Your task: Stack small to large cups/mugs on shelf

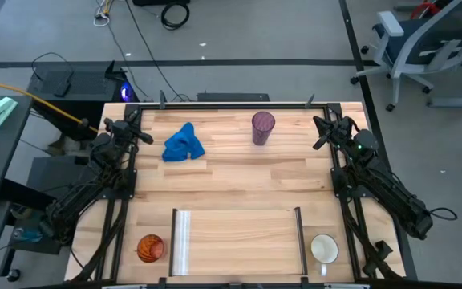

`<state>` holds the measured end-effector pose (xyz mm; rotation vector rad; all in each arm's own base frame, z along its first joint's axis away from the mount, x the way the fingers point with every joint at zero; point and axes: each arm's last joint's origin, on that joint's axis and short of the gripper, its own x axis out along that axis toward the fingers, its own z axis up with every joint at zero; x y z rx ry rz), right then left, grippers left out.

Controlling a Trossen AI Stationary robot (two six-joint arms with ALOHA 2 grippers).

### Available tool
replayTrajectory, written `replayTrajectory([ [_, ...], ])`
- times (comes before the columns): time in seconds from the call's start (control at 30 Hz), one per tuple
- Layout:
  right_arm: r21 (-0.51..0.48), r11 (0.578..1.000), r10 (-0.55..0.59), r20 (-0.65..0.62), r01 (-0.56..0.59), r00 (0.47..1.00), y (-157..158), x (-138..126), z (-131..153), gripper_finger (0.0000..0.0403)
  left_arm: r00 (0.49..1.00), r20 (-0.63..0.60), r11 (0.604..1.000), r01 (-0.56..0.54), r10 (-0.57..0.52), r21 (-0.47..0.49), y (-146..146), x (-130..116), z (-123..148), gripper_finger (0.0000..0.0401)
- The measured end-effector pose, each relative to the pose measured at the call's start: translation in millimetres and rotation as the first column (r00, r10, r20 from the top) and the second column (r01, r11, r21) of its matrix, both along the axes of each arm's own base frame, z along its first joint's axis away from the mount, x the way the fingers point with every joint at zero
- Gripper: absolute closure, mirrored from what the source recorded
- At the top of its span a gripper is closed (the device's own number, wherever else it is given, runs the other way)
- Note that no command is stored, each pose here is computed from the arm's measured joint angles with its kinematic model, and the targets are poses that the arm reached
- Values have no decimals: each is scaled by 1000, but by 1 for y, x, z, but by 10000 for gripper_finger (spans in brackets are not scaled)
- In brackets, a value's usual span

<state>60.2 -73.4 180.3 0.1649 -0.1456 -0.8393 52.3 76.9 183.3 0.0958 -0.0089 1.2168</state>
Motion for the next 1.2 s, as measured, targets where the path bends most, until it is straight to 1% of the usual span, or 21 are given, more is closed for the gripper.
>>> replayTrajectory([
  [0.27,0,1000,0,0,0,1000,0,0,0,386,1000,0,1000,0,0,0,0,0,0,376],
  [0.63,0,1000,0,0,0,1000,0,0,0,386,1000,0,1000,0,0,0,0,0,0,365],
  [0.93,0,1000,0,0,0,1000,0,0,0,386,1000,0,1000,0,0,0,0,0,0,376],
  [1.2,0,1000,0,0,0,1000,0,0,0,386,1000,0,1000,0,0,0,0,0,0,366],
])
